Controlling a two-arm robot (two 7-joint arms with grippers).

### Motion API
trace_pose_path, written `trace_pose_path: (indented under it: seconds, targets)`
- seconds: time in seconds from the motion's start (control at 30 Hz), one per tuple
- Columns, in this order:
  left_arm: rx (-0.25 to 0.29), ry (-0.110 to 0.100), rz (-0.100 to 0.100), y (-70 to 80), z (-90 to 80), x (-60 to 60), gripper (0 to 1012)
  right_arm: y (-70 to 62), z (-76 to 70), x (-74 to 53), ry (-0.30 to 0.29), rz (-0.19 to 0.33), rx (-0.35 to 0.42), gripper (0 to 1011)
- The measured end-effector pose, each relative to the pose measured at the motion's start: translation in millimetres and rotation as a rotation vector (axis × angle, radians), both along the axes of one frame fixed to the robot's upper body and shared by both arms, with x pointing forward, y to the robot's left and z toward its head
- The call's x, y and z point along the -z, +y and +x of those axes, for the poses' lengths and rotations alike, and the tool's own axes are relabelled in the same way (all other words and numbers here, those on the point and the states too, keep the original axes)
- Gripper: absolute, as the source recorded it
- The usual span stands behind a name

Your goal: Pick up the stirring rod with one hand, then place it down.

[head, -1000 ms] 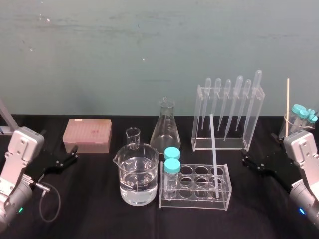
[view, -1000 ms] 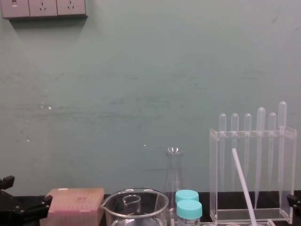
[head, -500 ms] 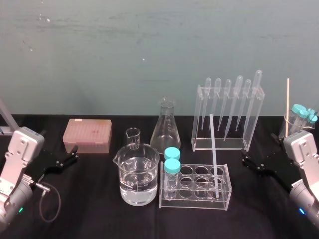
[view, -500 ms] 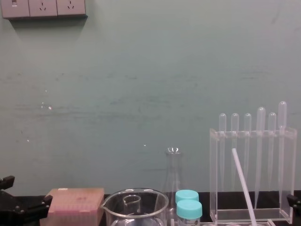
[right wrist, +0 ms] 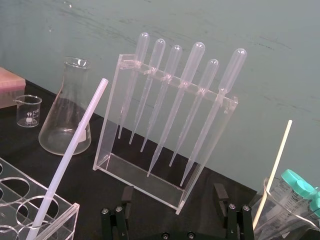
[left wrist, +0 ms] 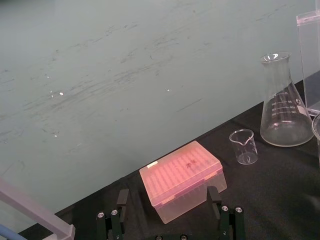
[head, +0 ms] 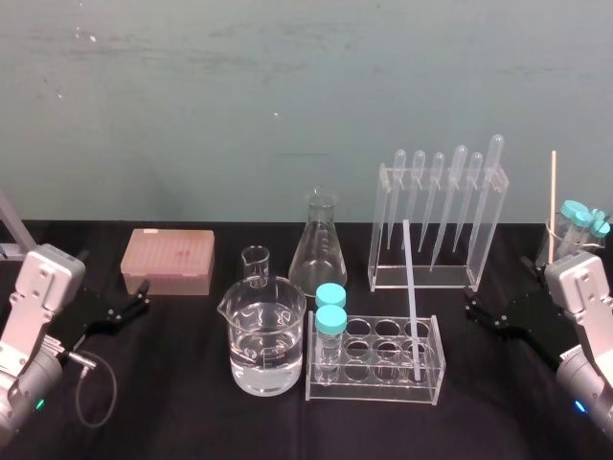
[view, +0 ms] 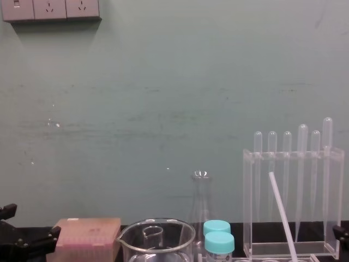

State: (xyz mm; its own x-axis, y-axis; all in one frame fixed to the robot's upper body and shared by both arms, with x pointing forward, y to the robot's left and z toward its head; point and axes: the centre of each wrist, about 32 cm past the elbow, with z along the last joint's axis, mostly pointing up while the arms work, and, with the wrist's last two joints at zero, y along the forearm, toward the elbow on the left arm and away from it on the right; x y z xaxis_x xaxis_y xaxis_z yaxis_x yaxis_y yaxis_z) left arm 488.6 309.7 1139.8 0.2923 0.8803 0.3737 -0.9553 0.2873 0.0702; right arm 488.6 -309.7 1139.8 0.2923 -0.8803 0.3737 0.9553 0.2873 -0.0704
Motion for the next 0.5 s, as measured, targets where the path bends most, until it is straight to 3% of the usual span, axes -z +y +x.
trace_pose_path:
  seconds: [0.5]
  targets:
    - [0.000,0.000,0.000,0.0,0.0,0.0,1000,0.0,0.0,0.0,0.000,0.000,0.000,1002]
